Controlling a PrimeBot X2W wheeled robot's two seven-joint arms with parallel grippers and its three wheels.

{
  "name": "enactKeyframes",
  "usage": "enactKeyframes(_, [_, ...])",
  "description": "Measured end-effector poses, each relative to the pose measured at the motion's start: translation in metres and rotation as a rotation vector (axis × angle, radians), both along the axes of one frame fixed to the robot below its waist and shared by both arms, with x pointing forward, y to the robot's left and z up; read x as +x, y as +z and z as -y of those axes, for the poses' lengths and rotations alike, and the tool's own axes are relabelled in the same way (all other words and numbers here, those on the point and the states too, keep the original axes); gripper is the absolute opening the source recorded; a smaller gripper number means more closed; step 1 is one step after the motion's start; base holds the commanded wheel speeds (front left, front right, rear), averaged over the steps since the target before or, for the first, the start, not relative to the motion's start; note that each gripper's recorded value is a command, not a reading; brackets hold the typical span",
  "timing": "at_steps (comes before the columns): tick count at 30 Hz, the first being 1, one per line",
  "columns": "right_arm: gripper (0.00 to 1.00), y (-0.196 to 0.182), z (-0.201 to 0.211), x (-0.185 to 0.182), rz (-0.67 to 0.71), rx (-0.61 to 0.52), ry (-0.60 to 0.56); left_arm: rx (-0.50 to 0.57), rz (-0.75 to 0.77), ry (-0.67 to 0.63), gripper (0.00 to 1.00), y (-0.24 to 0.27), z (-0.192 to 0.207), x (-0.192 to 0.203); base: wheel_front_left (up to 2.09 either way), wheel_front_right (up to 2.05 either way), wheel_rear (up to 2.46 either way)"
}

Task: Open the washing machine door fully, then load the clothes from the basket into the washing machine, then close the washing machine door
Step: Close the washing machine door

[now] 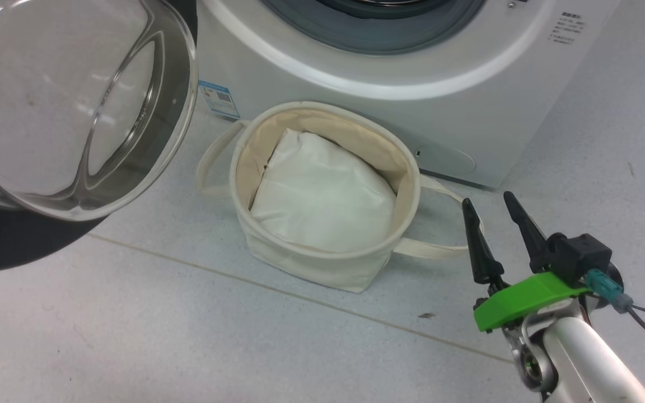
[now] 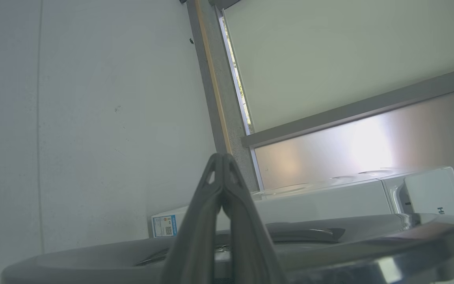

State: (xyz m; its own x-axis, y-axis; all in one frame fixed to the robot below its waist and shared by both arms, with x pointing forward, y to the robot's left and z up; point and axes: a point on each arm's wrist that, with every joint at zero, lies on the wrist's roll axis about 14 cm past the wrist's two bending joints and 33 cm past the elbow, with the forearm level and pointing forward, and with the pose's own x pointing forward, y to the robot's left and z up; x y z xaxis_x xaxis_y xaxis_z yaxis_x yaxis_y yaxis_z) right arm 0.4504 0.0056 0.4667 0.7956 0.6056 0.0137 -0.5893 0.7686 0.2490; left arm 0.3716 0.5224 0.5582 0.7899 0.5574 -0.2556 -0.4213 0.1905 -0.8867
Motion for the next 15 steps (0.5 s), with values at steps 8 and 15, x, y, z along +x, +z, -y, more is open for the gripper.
enactKeyframes(8, [1.0,0.012,-0.004,-0.003,0.028,0.002,0.012,-0.064,-0.064,-0.201,0.0,-0.005,0.022,0.0,0.0,0.0,0.0])
enactKeyframes(15, [1.0,0.024,-0.019,-0.015,0.044,0.016,0.051,-0.144,-0.077,-0.4,0.0,-0.008,0.058,-0.01,0.0,0.0,0.0])
